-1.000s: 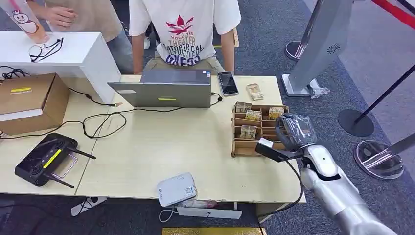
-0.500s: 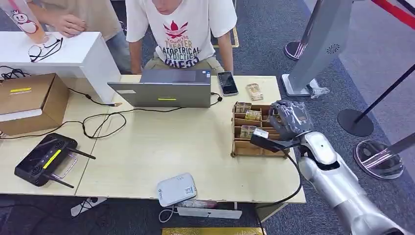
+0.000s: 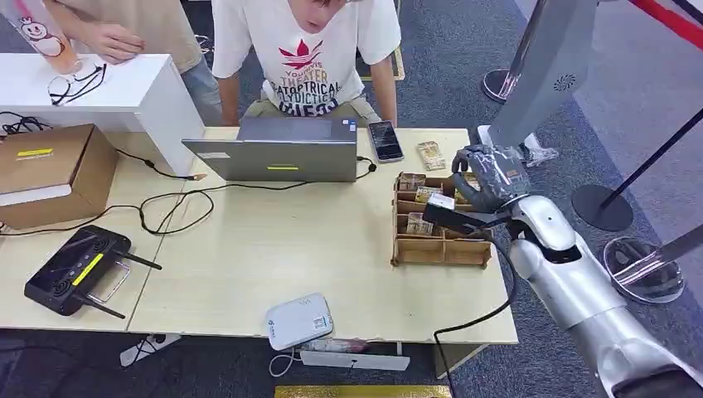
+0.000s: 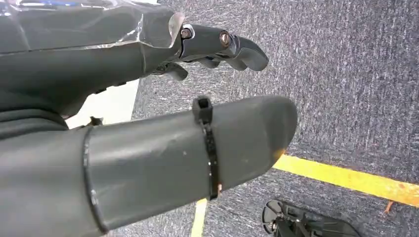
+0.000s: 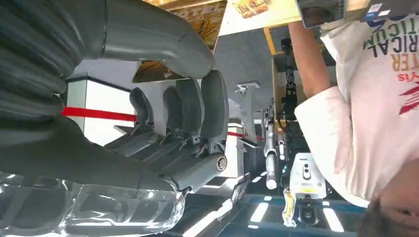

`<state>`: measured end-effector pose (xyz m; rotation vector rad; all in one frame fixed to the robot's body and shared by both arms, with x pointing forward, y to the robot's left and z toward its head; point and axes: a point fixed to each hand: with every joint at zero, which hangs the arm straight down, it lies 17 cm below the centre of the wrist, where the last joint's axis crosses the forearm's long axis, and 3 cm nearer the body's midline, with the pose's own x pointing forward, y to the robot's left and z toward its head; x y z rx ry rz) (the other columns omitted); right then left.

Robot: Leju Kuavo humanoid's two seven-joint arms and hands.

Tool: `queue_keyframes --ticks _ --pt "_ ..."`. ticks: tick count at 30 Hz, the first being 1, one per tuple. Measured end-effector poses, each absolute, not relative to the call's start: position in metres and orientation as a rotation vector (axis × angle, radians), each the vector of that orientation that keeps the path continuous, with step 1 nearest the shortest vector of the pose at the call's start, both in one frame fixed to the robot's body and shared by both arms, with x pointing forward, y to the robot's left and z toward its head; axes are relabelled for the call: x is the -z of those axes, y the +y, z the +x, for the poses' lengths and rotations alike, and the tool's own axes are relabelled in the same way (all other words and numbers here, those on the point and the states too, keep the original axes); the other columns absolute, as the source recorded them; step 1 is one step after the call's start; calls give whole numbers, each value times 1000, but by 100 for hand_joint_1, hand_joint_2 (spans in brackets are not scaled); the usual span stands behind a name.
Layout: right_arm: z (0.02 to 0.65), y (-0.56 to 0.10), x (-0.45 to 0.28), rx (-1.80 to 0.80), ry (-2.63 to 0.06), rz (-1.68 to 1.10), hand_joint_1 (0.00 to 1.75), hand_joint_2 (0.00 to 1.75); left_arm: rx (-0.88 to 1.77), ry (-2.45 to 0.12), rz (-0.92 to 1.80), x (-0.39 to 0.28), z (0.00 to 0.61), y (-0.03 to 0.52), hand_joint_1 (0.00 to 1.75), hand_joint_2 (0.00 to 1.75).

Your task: Pass the card to the sensor for recognition and then transmit it.

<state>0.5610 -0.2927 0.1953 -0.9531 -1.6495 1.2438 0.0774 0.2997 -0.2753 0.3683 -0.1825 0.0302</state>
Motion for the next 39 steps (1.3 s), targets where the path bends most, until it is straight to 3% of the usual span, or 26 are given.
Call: queue_keyframes --ticks 23,33,36,39 --pt "575 -301 -292 -1165 -1810 -978 148 175 16 -202 363 274 86 298 0 0" --pt "594 -246 -325 -1156 -1899 -965 154 175 40 -211 357 273 100 296 0 0" --pt "600 -227 -331 -1150 -1919 -947 162 175 47 -213 357 272 102 296 0 0" --pt "603 -206 -327 -1162 -1924 -922 157 175 55 -212 357 272 104 296 0 0"
